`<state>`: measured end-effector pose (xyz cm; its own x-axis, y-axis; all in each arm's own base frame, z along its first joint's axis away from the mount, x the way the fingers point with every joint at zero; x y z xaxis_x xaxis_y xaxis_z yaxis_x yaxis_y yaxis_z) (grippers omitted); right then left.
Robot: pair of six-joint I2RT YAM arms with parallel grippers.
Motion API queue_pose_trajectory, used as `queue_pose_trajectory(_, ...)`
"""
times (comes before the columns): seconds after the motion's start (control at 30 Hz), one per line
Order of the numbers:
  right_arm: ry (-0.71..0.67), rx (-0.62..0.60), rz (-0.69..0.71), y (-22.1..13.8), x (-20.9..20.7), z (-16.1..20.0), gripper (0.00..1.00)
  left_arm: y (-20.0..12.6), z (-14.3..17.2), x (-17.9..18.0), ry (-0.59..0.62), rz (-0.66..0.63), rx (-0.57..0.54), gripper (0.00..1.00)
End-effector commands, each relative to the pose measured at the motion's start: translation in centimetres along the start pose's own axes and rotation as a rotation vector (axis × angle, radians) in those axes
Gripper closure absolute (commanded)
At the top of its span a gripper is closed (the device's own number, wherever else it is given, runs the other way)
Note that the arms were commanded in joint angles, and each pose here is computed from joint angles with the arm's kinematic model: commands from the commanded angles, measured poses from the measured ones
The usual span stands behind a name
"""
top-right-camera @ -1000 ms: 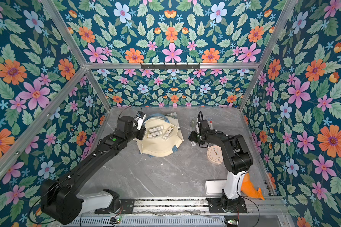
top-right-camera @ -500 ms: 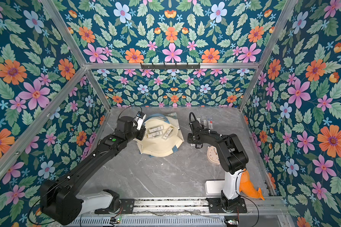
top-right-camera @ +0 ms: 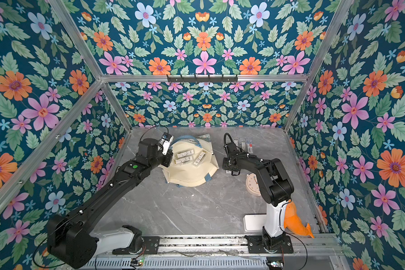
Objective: Take out the compass set from the canvas bag
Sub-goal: Place the compass set at the center of the board, then pick up the compass set from the canvas bag.
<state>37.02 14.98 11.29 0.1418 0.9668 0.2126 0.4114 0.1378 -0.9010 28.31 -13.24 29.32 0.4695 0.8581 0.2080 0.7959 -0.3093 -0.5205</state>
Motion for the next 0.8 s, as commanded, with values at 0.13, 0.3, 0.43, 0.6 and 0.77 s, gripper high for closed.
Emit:
queue_pose_trajectory(0.13,-0.012,0.104,0.065,-0.1,-0.7,1.5,0.49,0.0,-0.7,0.1,-0.006,-0.002,-0.042,1.0)
queue_pose_trajectory(0.3,-0.024,0.086,0.064,-1.0,-0.4,1.0,0.45,0.0,-0.7,0.1,-0.007,-0.003,-0.041,1.0)
queue_pose_trajectory(0.43,-0.036,0.048,0.055,-3.6,0.0,0.5,0.44,0.0,-0.7,0.1,-0.008,-0.005,-0.04,1.0)
queue_pose_trajectory(0.6,-0.069,-0.022,-0.007,-8.7,1.1,0.8,0.44,-0.1,-0.8,0.1,-0.011,-0.01,-0.034,1.0)
queue_pose_trajectory(0.77,-0.155,-0.11,-0.165,-14.6,2.5,2.1,0.42,-0.6,-1.3,0.3,-0.014,-0.036,-0.036,1.0)
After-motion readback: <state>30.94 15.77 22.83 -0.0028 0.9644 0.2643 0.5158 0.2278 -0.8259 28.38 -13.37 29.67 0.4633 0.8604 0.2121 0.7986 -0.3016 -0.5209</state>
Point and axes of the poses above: each gripper's point midway between its finger pads, its own y axis out along the fingers, its own x axis along the line the jaws close on, z = x × y, the point moved 10 cm from there along -y, back along the fingers, and after that the axes turned 4 degrees about y, right-handed, at the moved point
